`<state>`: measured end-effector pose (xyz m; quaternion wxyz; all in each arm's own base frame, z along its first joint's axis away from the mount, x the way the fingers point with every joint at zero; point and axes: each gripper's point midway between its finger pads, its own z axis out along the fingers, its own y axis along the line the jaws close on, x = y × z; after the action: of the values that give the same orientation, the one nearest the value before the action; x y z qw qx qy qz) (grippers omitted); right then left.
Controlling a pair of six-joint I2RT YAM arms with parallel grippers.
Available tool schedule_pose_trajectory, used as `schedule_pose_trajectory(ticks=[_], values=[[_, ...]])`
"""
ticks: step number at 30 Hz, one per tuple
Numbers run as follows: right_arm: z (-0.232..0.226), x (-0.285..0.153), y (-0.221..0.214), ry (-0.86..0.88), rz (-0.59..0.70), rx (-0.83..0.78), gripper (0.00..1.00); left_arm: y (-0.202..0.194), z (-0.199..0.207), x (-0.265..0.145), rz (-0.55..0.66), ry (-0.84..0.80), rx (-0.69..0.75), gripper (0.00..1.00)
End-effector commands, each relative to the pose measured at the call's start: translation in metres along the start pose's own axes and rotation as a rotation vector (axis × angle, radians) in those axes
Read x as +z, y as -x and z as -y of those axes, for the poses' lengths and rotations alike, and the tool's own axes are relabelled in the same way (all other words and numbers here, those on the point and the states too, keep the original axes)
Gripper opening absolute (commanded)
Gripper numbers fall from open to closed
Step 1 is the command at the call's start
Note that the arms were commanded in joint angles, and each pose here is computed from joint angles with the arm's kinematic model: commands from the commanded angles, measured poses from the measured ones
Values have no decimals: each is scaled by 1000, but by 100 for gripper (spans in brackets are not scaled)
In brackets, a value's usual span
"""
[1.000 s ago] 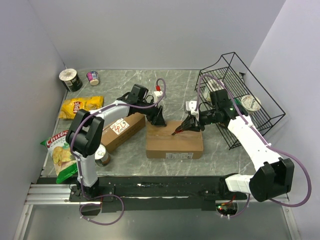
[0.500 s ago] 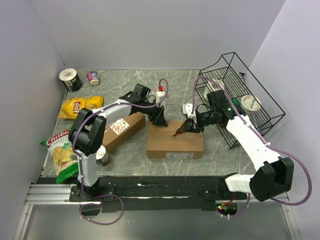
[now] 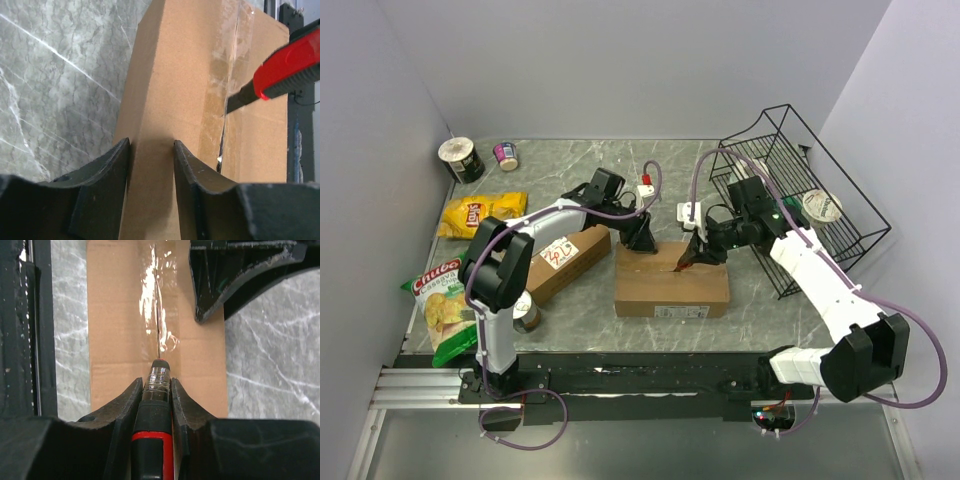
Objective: Unpack the express box
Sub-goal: Cut the express box at the center of the board.
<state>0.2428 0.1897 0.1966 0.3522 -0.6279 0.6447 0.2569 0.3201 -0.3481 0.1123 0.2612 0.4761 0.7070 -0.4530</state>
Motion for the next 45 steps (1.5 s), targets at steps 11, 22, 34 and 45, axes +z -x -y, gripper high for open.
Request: schedule_pose_trajectory(ticks=[11, 22, 34, 45], values=[[-2, -57, -31, -98, -109, 19, 0, -79, -20, 10, -221, 56, 45, 29], [4, -84, -54, -140, -168, 34, 0, -81, -24, 14, -233, 58, 46, 25], [-3, -110, -82, -126, -236, 18, 0, -77, -27, 15, -233, 57, 61, 25], [-5, -100, -66, -41, -186, -4, 0, 42, 35, -25, 81, 14, 323, 66]])
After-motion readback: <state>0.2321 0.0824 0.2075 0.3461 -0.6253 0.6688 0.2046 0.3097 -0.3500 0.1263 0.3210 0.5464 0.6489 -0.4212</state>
